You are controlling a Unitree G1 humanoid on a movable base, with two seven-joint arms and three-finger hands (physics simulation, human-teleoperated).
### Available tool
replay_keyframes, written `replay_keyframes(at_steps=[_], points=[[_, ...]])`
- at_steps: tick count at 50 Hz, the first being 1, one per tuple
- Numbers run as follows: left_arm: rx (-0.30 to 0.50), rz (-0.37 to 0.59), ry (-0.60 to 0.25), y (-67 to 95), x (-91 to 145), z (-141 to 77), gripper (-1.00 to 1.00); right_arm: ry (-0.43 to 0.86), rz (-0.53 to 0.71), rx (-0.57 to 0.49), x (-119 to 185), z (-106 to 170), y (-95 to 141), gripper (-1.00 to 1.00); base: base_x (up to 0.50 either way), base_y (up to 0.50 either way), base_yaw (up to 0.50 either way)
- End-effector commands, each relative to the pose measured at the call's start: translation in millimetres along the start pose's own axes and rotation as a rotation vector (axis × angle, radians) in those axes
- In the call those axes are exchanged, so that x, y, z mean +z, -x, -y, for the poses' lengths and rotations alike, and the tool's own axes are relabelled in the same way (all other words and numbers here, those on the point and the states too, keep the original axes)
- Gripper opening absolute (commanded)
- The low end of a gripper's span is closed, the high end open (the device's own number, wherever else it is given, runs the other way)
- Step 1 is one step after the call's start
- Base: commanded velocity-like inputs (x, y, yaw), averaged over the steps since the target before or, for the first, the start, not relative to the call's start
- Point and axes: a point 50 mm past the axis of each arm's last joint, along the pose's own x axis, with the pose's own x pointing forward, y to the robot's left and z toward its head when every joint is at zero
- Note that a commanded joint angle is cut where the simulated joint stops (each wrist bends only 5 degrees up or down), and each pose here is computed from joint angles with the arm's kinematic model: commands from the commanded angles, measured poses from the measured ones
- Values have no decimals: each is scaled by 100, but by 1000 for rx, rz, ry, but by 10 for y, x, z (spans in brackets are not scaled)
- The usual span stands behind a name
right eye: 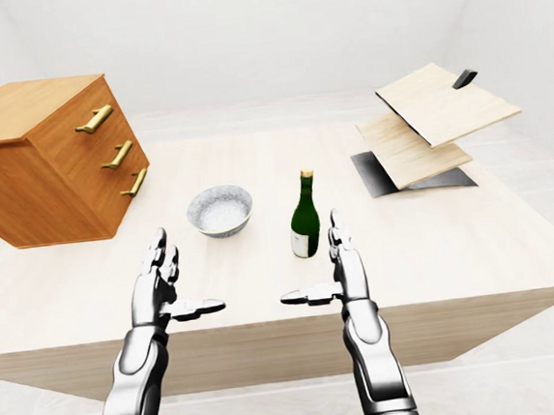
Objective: Put the wine bottle on the wine rack.
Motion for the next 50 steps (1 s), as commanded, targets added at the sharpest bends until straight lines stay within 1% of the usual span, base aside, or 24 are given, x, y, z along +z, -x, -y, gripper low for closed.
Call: replay_keyframes(at_steps=[1, 8, 9, 11, 14, 23, 28, 34, 37, 40, 42, 44, 46, 47, 49, 50], points=[[-20, 19, -67, 8, 59, -87, 100, -7, 6, -4, 25, 90, -1, 100, 0, 0, 0], [-8, 27, -74, 24, 70, -180, 100, 3, 5, -17, 68, 139, 39, 100, 0, 0, 0], [-3, 25, -69, 22, 63, -214, 100, 26, 4, -36, 68, 174, 47, 100, 0, 0, 0], [-3, 20, -66, 25, 55, -226, 100, 23, 6, -39, 72, 187, 53, 100, 0, 0, 0], [-2, 26, -84, 28, 39, -242, 100, 20, 14, -51, 90, 228, 78, 100, 0, 0, 0], [-2, 46, -79, 30, 179, -232, 100, 18, 26, -78, 150, 332, 147, 100, 0, 0, 0], [-5, 51, -68, 38, 239, -231, 100, 21, 45, -79, 206, 340, 167, 100, 0, 0, 0], [0, 102, -60, 35, 358, -248, 100, 25, 109, -76, 355, 339, 193, 100, 0, 0, 0], [12, 138, -42, 45, 437, -260, 100, 29, 130, -74, 404, 343, 193, 100, 0, 0, 0], [-11, 163, -51, 66, 498, -237, 100, 36, 160, -71, 474, 337, 198, 100, 0, 0, 0], [-10, 185, -61, 76, 549, -228, 100, 6, 197, -61, 551, 331, 211, 100, 0, 0, 0], [-33, 218, -68, 113, 624, -198, 100, 29, 237, -64, 647, 327, 236, 100, 0, 0, 0], [-35, 237, -68, 129, 667, -190, 100, 29, 258, -62, 696, 323, 253, 100, 0, 0, 0], [-33, 270, -66, 142, 741, -183, 100, 33, 285, -60, 756, 318, 278, 100, 0, 0, 0], [-27, 284, -69, 141, 772, -184, 100, 39, 299, -60, 790, 314, 294, 100, 0, 0, 0], [-17, 295, -96, 131, 803, -182, 100, 47, 323, -58, 844, 309, 327, 100, 0, 0, 0]])
